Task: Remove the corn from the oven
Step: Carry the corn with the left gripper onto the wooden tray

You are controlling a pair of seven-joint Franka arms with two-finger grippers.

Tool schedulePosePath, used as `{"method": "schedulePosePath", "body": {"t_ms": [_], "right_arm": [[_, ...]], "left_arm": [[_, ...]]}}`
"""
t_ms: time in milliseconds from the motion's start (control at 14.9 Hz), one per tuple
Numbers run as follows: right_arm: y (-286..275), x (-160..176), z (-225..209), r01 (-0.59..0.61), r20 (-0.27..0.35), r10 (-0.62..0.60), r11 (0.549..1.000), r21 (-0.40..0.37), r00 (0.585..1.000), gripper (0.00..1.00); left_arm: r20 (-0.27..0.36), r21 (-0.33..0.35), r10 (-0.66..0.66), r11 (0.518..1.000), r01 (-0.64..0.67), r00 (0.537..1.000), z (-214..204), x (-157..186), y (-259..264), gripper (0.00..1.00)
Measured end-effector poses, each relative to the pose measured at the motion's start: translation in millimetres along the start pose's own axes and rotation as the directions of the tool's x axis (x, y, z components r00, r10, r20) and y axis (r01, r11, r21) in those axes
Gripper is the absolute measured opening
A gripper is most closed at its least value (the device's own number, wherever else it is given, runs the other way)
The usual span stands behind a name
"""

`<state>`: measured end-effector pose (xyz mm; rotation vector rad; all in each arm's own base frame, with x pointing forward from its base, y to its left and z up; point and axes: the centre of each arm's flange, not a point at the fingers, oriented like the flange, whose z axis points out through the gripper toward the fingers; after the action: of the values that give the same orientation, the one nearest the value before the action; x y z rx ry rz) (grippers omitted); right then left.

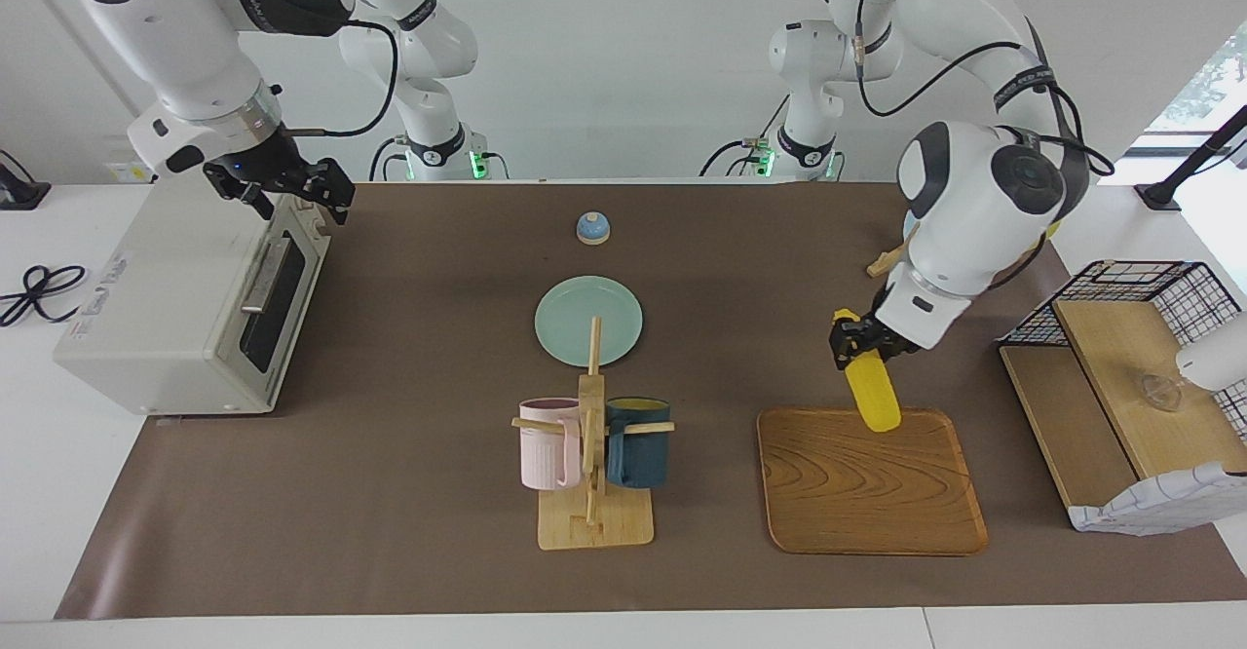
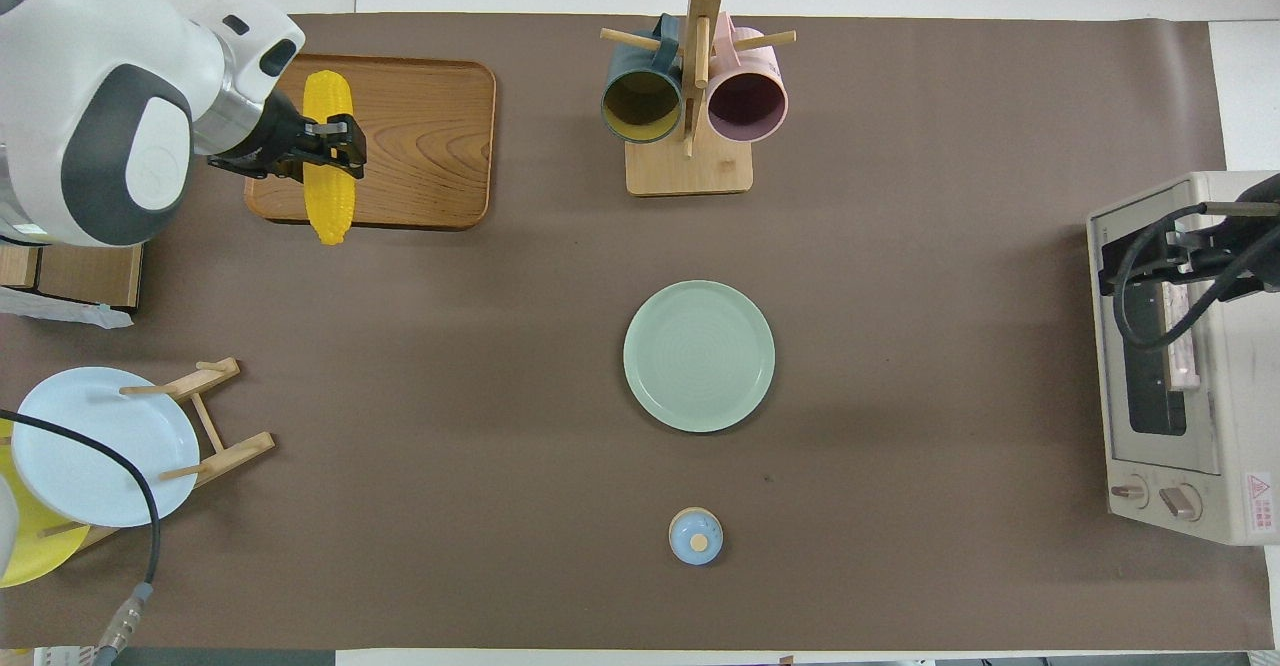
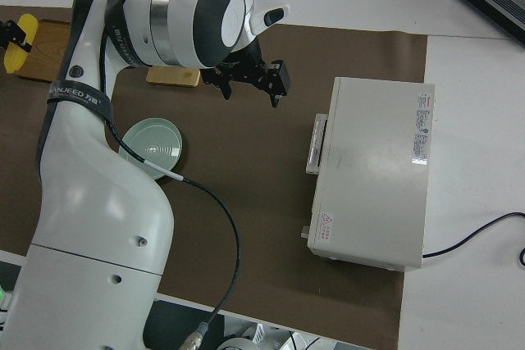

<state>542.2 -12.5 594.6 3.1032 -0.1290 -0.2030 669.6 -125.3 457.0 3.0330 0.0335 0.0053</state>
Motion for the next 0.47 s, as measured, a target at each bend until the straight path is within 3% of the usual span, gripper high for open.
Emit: {"method": "schedulePosePath", "body": {"t_ms": [470], "right_arm": [[2.3,-1.3,-2.3,-0.003,-0.004,0.003,1.0,0.0,1.0,1.0]], "left_arm": [[-0.059,0.008,-0.029,1.0,0.029,0.998,93.0,86.6,-28.9,0.53]]}}
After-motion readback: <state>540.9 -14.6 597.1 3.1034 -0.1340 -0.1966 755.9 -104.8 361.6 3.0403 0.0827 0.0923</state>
